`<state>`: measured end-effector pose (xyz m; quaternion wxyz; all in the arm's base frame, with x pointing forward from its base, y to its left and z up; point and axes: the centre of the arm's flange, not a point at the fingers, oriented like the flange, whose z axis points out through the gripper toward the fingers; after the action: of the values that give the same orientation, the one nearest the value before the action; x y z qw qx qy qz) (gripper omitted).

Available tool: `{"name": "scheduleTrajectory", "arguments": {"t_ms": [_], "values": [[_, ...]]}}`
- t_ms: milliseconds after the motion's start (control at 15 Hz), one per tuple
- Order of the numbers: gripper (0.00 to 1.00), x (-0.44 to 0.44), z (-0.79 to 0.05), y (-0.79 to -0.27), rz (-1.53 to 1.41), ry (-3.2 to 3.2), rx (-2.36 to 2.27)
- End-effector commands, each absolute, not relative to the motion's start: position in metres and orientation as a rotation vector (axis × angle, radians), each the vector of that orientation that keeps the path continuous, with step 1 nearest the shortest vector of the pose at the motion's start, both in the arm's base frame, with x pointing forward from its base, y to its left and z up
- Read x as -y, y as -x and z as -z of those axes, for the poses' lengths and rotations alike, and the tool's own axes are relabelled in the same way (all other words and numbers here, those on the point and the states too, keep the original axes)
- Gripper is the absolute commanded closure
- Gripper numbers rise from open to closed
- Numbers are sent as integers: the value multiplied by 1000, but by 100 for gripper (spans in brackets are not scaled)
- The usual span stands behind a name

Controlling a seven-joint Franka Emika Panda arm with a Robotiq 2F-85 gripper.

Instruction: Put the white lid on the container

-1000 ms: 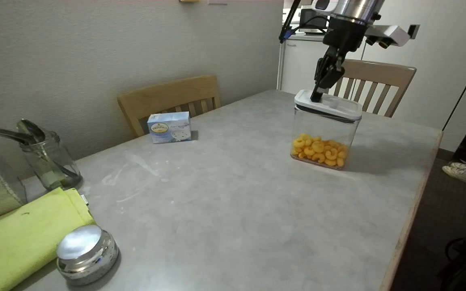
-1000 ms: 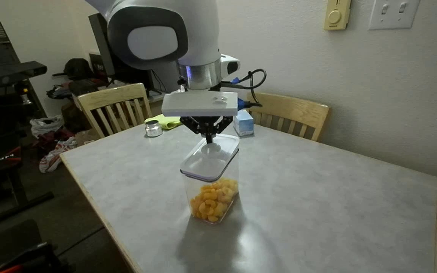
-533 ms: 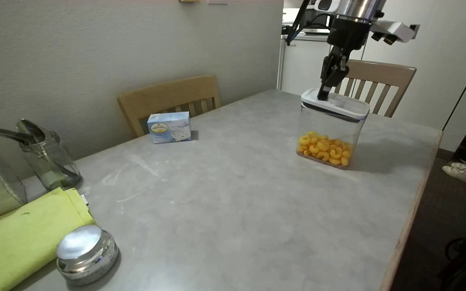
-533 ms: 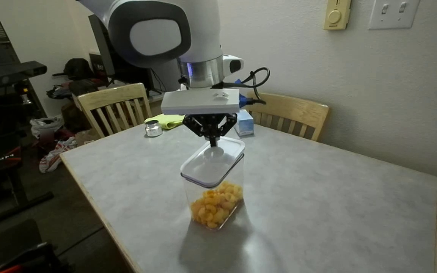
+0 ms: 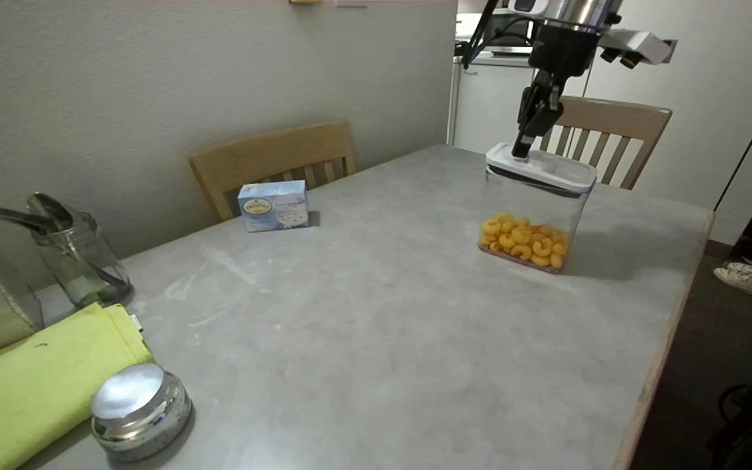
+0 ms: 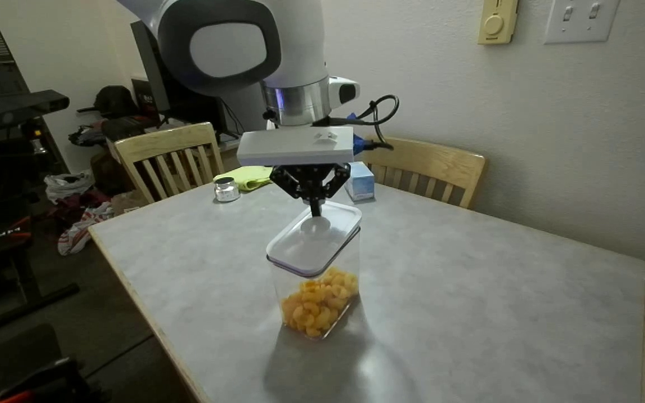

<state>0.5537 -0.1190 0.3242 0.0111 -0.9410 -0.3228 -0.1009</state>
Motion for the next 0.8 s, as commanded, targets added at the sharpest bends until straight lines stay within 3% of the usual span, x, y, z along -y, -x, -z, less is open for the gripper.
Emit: {"name": "scheduleTrajectory", "arguments": {"t_ms": [0, 733], "values": [[100, 123, -328, -547, 340, 2937, 1001], [100, 135, -323, -549, 406, 2955, 974]]}}
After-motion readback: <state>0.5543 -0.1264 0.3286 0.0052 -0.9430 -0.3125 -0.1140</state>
